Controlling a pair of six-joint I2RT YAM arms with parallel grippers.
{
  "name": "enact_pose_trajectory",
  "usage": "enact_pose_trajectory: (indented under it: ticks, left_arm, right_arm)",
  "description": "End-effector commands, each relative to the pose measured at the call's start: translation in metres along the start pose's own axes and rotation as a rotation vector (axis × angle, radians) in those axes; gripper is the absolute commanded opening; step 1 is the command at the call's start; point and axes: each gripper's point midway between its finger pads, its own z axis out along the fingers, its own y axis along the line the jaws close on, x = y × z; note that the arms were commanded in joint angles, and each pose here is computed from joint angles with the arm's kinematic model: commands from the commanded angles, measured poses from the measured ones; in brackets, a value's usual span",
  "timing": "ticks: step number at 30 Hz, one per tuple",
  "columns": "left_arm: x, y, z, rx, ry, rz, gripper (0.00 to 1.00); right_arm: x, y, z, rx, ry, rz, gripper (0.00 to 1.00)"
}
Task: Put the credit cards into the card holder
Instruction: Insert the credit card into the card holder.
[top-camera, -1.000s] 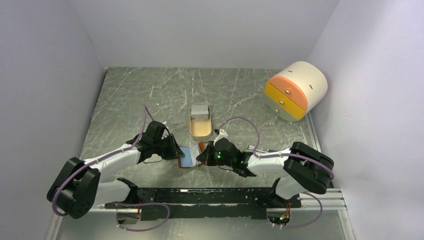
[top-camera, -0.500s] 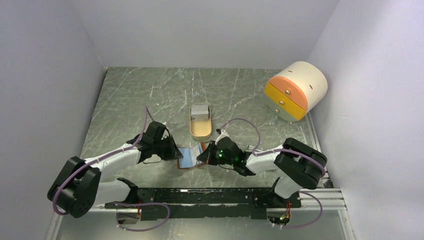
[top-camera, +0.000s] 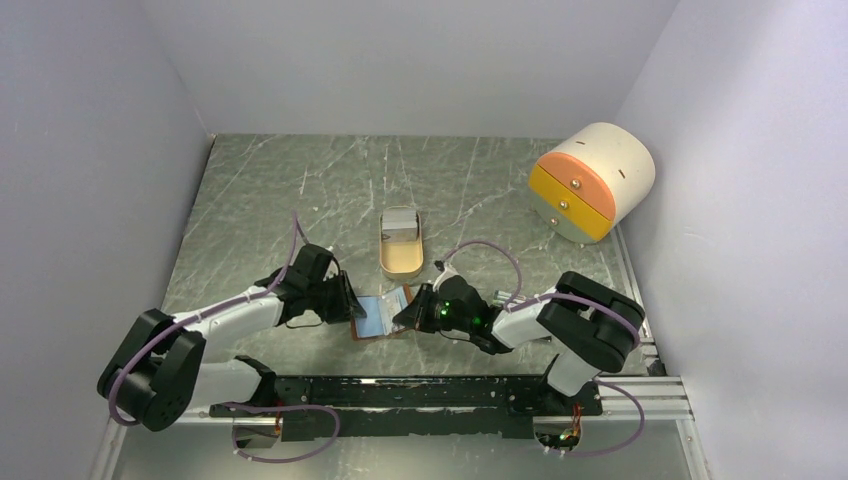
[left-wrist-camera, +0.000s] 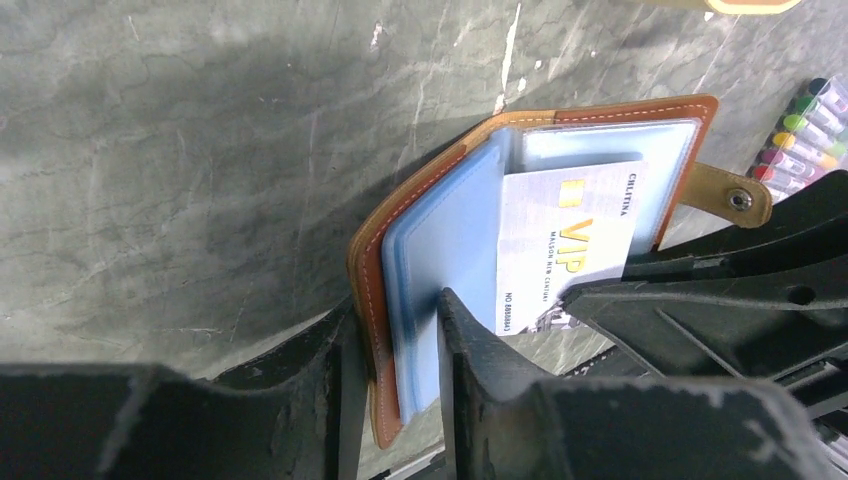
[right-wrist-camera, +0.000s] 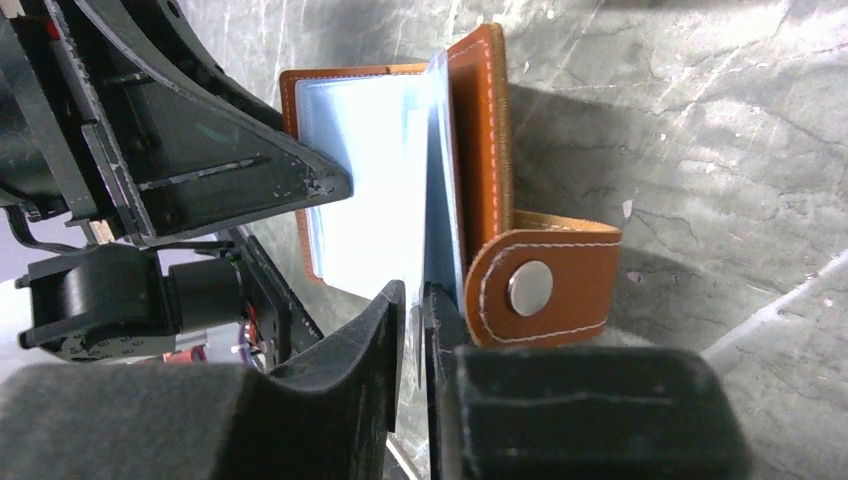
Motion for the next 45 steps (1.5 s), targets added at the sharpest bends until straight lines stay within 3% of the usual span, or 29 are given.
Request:
enact_pose_trajectory:
  ticks: [1,12,24,27,31,45]
  left_arm:
    - [-0.005,0.002,-0.004,-0.011,-0.025,0.007,0.36]
    - [-0.005,0.002,-0.003,-0.019,-0.026,0.006,0.42]
    - [-0.009,0.001,-0.003,-0.023,-0.035,0.011,0.40]
    - [-0.010,-0.001,-0.001,-0.018,-0.031,0.014,0.32]
    - [-0.011,-0.001,0.000,-0.019,-0.024,0.030,0.30]
    - [-0.004,-0.005,0.004,0.027,-0.001,0.040,0.30]
  right_arm:
    - [0.003,-0.007,0.001,0.018,0.014,0.004,0.18]
    - [-0.001,-0.008,0.001,0.039,-0.003,0.010,0.28]
    - [-0.006,-0.010,-0.001,0.060,-0.015,-0.001,0.29]
    - [-0.007,-0.001,0.000,0.010,-0.014,-0.002,0.19]
    - [-0.012,0.011,0.003,-0.035,-0.017,-0.007,0.07]
    - [-0.015,0.004,0.002,-0.046,-0.047,0.041,0.08]
